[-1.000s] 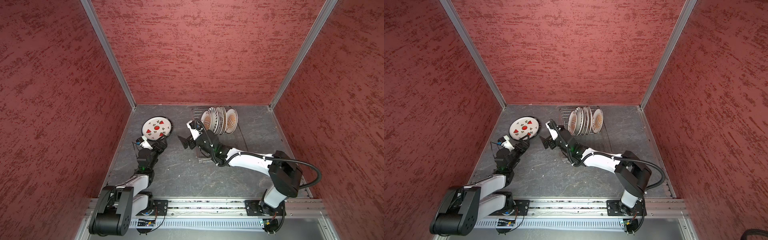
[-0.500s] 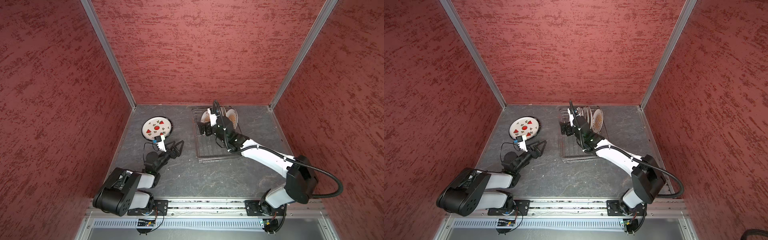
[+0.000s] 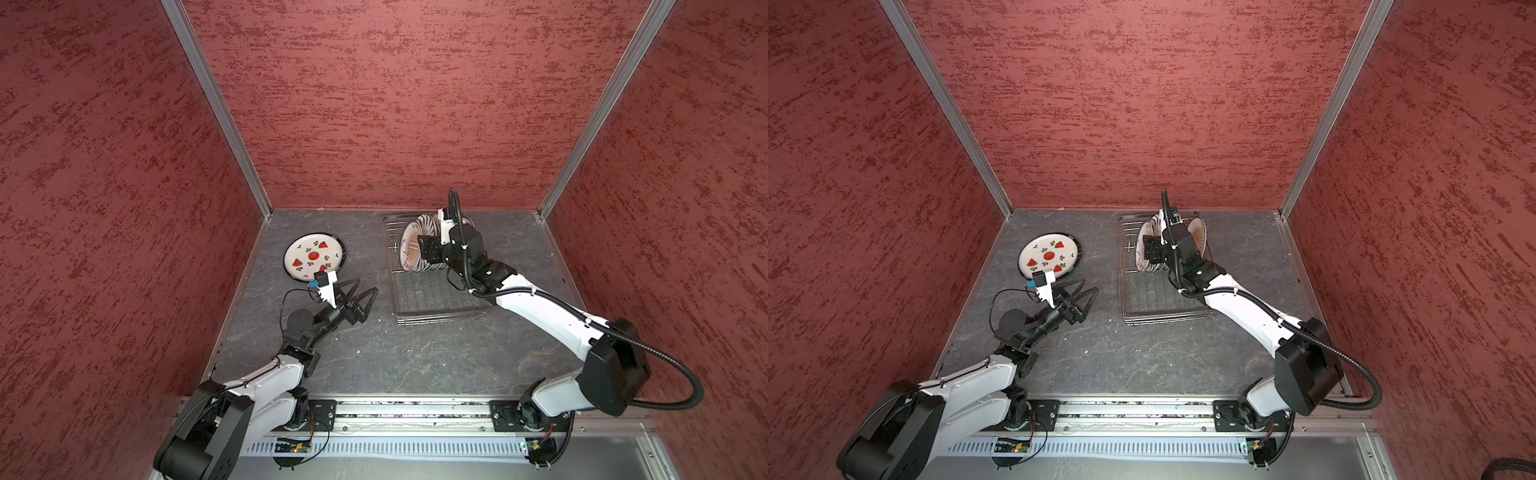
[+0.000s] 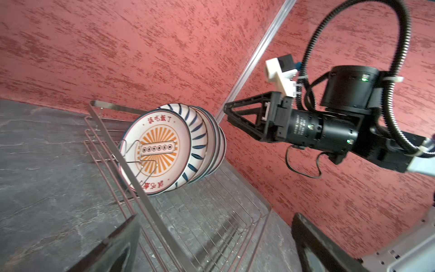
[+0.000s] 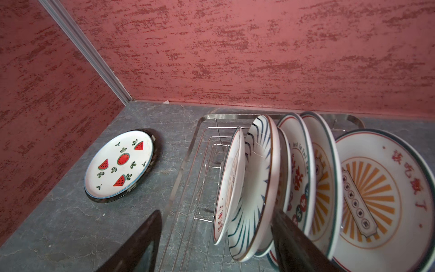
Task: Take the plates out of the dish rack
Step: 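Release and withdraw the left gripper while the right gripper reaches into the rack, then grasp the top rim of the blue-striped plate in the rack with the right gripper, then lift the blue-striped plate up out of the rack with the right gripper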
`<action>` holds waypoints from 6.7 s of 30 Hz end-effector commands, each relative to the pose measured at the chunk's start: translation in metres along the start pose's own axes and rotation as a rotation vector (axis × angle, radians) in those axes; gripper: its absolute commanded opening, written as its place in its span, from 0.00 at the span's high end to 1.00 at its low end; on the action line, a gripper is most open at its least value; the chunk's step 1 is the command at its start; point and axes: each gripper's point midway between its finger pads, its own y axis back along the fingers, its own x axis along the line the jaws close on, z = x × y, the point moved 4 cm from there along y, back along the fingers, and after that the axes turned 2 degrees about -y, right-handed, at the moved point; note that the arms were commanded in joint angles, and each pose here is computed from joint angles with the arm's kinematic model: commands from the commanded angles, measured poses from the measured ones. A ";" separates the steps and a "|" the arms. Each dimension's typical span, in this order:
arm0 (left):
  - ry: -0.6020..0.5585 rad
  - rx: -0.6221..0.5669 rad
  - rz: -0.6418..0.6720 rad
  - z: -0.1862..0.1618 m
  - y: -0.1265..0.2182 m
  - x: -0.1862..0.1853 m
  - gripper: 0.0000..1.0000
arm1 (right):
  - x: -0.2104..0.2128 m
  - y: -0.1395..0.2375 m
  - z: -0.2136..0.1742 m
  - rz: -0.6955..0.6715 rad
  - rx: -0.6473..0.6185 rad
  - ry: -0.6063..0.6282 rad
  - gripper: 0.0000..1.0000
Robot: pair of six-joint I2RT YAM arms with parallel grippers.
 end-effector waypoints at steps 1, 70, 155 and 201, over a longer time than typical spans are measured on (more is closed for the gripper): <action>-0.045 0.052 0.018 -0.012 -0.001 -0.001 0.01 | -0.009 -0.004 0.013 -0.078 0.000 0.000 0.38; -0.009 0.103 0.231 -0.020 -0.013 0.032 0.01 | -0.038 -0.095 -0.019 -0.365 0.151 0.119 0.75; -0.016 0.085 0.276 -0.016 -0.007 0.036 0.00 | -0.045 -0.112 -0.038 -0.383 0.229 0.109 0.79; 0.036 0.047 0.285 -0.014 -0.002 0.035 0.01 | -0.019 0.075 0.092 -0.229 -0.390 0.055 0.91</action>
